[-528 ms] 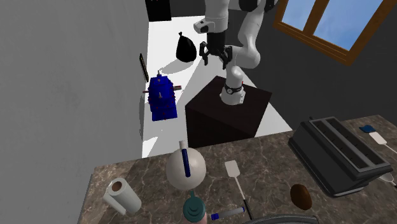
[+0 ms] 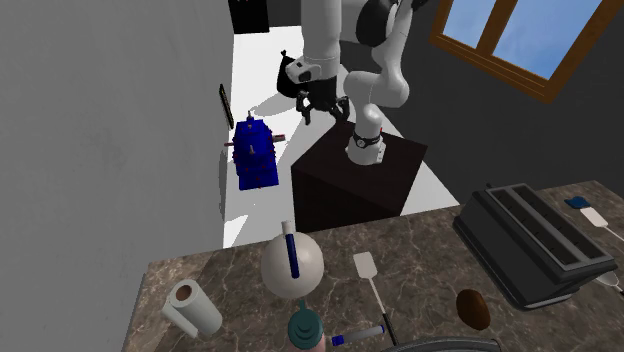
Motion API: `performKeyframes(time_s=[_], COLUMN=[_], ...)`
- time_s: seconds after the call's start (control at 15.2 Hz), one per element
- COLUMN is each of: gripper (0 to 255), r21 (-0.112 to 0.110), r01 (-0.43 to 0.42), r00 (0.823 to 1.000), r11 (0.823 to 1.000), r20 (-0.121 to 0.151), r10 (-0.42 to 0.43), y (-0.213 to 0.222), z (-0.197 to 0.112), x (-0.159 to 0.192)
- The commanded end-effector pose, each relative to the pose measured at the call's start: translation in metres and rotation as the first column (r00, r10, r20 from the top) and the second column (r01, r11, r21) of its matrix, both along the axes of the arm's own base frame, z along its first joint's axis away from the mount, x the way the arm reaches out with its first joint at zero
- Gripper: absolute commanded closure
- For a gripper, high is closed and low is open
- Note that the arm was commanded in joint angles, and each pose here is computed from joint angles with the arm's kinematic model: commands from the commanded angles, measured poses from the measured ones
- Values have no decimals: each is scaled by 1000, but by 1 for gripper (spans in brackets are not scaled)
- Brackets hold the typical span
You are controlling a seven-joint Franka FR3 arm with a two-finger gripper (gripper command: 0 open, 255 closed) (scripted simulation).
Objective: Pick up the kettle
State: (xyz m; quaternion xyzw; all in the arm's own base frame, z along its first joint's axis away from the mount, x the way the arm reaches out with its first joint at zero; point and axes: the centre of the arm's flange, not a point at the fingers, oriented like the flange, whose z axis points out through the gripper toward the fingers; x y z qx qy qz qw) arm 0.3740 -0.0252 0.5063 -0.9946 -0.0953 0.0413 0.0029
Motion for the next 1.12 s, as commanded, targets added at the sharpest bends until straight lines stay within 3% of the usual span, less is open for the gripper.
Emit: performKeyframes(time_s=[0.0, 0.53, 1.06], gripper=[0, 0, 0], r21=[-7, -26, -36], r01=[-49, -237, -417], r00=[999, 970, 904], r11=[999, 971, 908], r20=[-12, -63, -116], r10=[49, 235, 410], y=[-1, 6, 27], z=[-12, -75, -142], x=[22, 114, 201])
